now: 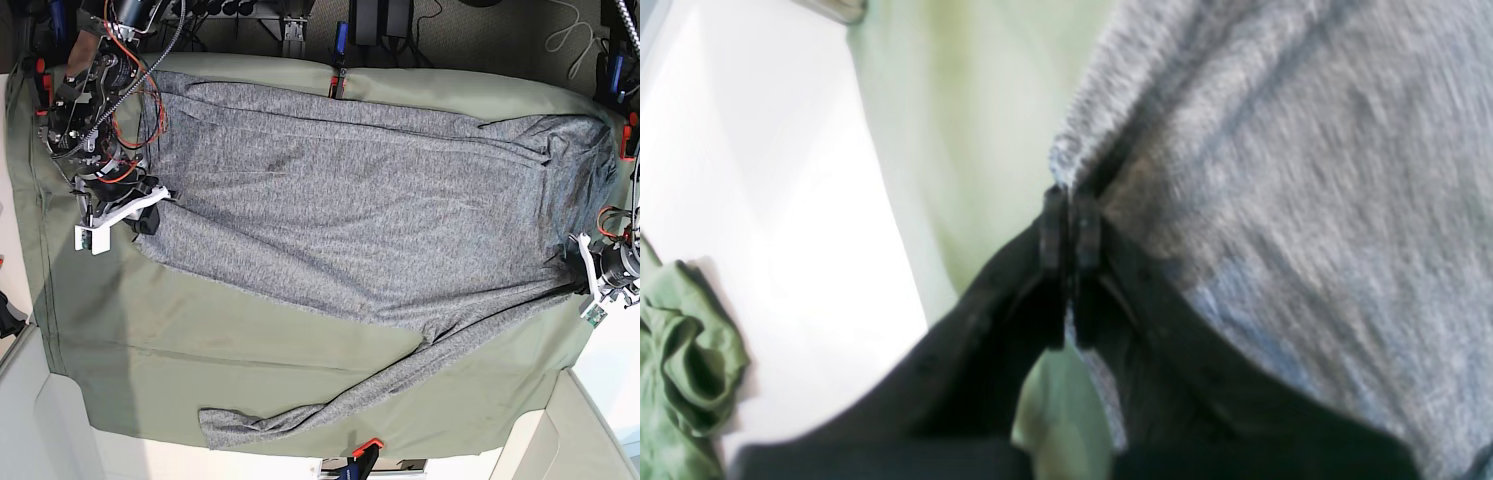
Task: Fold the T-shirt properly
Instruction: 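Close both grippers on the hem corners of the shirt, then lift the hem with both grippers and fold it over toward the collar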
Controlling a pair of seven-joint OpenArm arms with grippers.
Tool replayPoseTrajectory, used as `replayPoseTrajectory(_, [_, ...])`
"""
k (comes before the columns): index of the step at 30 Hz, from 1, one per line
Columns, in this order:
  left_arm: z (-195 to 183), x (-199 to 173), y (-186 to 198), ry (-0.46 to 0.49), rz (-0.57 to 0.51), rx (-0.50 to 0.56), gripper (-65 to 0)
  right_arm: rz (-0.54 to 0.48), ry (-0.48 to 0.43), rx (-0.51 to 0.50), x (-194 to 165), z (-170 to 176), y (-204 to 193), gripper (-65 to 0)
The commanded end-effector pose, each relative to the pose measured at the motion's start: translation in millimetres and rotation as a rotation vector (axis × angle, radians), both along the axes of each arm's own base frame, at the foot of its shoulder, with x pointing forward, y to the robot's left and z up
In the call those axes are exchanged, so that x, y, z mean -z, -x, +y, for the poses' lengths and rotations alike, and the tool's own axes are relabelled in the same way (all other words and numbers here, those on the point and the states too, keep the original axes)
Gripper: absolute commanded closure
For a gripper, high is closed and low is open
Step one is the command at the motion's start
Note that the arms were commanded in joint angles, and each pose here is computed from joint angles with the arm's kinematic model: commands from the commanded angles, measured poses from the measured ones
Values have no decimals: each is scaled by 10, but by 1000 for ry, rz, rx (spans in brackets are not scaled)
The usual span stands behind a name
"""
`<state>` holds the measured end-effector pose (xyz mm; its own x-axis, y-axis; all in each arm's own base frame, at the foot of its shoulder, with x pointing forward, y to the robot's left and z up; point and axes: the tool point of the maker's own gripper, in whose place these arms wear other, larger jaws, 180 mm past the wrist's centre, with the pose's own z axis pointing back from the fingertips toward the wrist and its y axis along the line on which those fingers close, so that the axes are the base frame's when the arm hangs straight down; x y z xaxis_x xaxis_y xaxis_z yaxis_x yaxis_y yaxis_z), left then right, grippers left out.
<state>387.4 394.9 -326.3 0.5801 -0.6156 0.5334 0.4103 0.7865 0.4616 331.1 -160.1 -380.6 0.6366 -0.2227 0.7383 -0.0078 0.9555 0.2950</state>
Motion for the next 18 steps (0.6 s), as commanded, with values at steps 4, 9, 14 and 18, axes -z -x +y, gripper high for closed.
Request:
replayPoseTrajectory(4, [360, -498, 8, -180, -105, -66, 0, -52, 58, -17, -165, -205, 94, 0])
replayPoseTrajectory(9, [397, -579, 130, -279, -82, -8, 0, -37, 141, -34, -190, -446, 252, 0])
replayPoseTrajectory(14, [495, -564, 230, -330, -21, -39, 0, -8, 171, -61, -164, -574, 369, 0])
replayPoseTrajectory(18, [413, -486, 356, -383, 33, 41, 0, 22, 175, -96, -99, -613, 510, 0])
